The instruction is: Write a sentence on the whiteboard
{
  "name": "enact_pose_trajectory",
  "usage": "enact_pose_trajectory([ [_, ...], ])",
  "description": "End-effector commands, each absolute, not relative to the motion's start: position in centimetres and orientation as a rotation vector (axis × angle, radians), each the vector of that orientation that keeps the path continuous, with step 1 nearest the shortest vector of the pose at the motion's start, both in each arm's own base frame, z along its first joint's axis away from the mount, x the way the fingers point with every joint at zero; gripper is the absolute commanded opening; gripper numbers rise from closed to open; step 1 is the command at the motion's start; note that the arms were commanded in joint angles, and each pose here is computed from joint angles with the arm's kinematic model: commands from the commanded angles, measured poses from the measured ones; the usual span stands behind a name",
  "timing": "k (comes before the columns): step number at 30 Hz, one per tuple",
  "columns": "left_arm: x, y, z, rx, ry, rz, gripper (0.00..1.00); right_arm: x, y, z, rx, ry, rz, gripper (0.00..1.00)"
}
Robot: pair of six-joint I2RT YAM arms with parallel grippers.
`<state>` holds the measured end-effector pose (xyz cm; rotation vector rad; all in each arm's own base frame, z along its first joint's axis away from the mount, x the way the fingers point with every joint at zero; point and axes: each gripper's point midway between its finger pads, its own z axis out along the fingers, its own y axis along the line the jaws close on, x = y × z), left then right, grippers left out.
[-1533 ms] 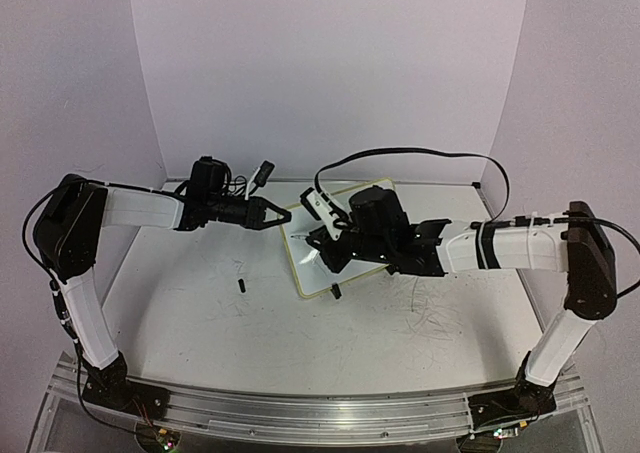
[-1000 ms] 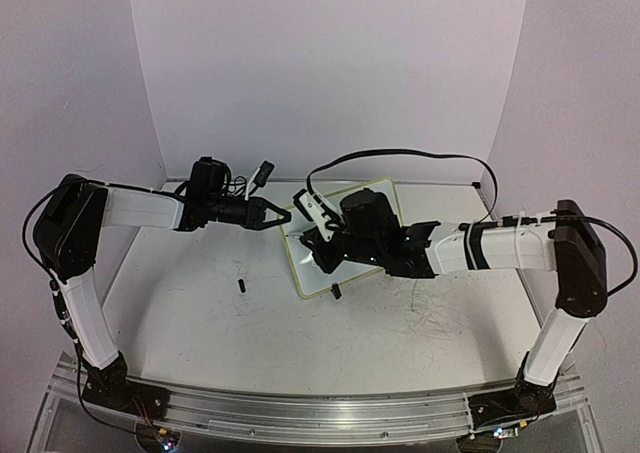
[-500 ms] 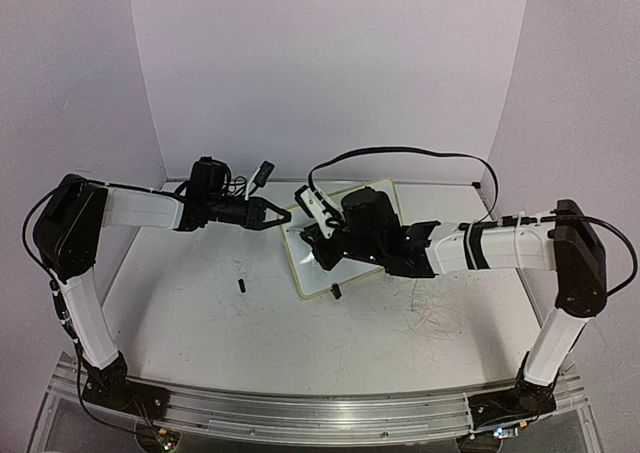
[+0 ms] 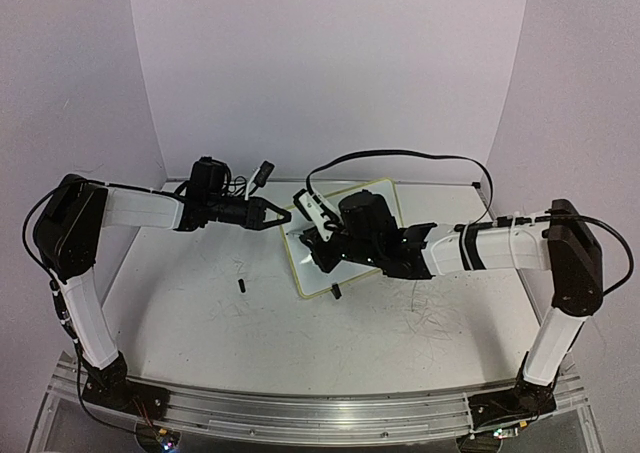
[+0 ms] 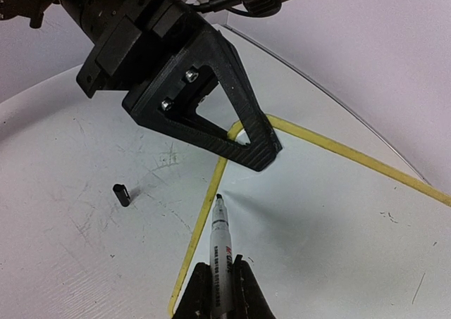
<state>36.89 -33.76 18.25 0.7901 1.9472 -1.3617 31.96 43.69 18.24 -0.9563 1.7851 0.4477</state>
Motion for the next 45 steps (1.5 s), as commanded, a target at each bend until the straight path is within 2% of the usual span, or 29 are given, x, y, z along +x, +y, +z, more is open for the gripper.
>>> enact_pose_trajectory([
  [1,36.8,-33.5,18.3,0.788,1.951,-1.366,0.00,32.3,44.5,19.2,-0.928,1.758,0.462,0.00],
  [45,36.8,-33.5,18.5,0.789,1.947,-1.365,0.00,32.5,42.8,17.5,-0.897,1.812,0.393,0.00],
])
